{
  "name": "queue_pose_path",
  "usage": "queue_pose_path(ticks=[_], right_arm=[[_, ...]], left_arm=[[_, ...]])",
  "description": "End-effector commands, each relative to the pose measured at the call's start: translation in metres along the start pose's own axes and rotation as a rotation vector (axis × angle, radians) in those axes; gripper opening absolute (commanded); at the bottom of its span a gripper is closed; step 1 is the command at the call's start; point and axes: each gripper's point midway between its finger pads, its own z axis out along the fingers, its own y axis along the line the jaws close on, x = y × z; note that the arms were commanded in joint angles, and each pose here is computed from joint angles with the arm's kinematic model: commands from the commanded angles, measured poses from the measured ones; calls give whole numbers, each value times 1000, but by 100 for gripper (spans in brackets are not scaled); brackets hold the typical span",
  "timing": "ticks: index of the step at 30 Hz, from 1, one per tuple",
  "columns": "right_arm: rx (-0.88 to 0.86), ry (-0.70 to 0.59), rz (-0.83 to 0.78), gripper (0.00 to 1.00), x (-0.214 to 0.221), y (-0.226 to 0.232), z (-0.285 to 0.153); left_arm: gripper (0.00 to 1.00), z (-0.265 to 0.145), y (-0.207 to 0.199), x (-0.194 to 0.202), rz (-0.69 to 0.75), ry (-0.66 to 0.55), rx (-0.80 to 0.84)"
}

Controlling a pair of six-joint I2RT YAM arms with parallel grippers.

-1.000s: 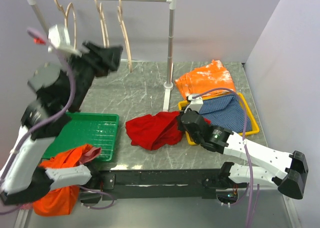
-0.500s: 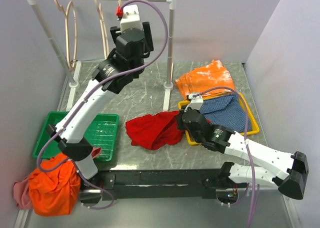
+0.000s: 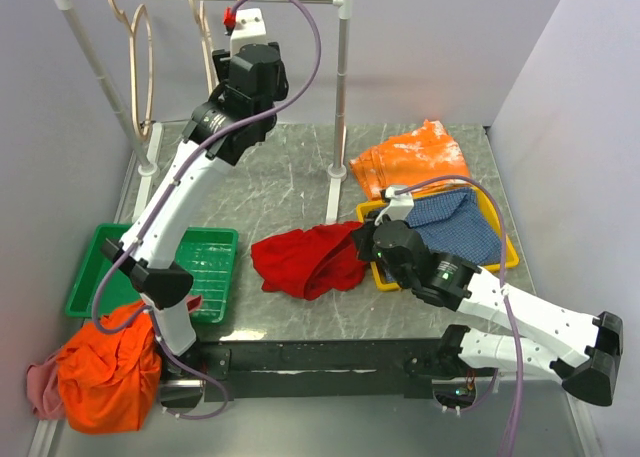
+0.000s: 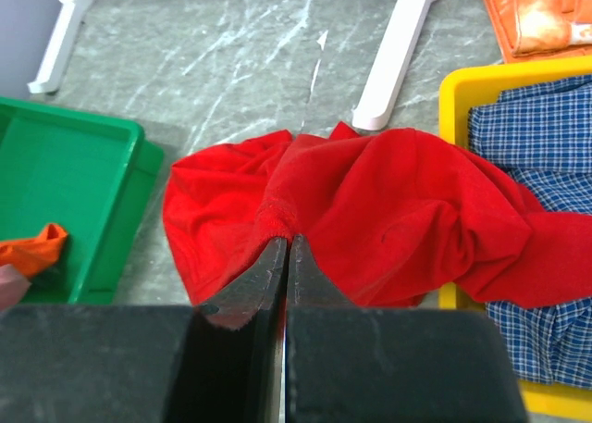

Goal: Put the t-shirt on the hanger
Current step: Pick up the hanger from the clothesline.

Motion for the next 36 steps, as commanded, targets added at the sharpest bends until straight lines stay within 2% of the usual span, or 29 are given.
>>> queue_pose_path(ticks=[1, 7, 8, 9, 14, 17, 19, 21, 28, 36], right_arm=[[-33, -44, 49, 0, -18, 8, -7], [-35, -42, 44, 0, -19, 10, -5], [-34, -38, 41, 0, -18, 10, -5], [-32, -41, 41, 0, -19, 10, -5], [-41, -50, 46, 0, -23, 11, -9], [-41, -52, 44, 0, -25, 11, -10], [-42, -54, 44, 0, -26, 11, -10], [-40, -56, 41, 0, -27, 11, -10], [-37, -73, 36, 0, -34, 13, -10], [-26, -75, 25, 0, -35, 13, -8]], left_arm=[[64, 6, -1, 12, -20, 57, 53], [44, 5, 4, 14, 1, 62, 42], [35, 5, 4, 15, 5, 62, 38], [31, 6, 5, 16, 9, 62, 31], [16, 6, 12, 11, 22, 40, 2], [10, 4, 15, 2, 15, 16, -5], [9, 1, 20, -7, 8, -4, -13], [2, -6, 25, -19, -4, -30, -14], [1, -31, 39, -56, -57, -126, 47], [1, -60, 42, -45, -55, -98, 188]])
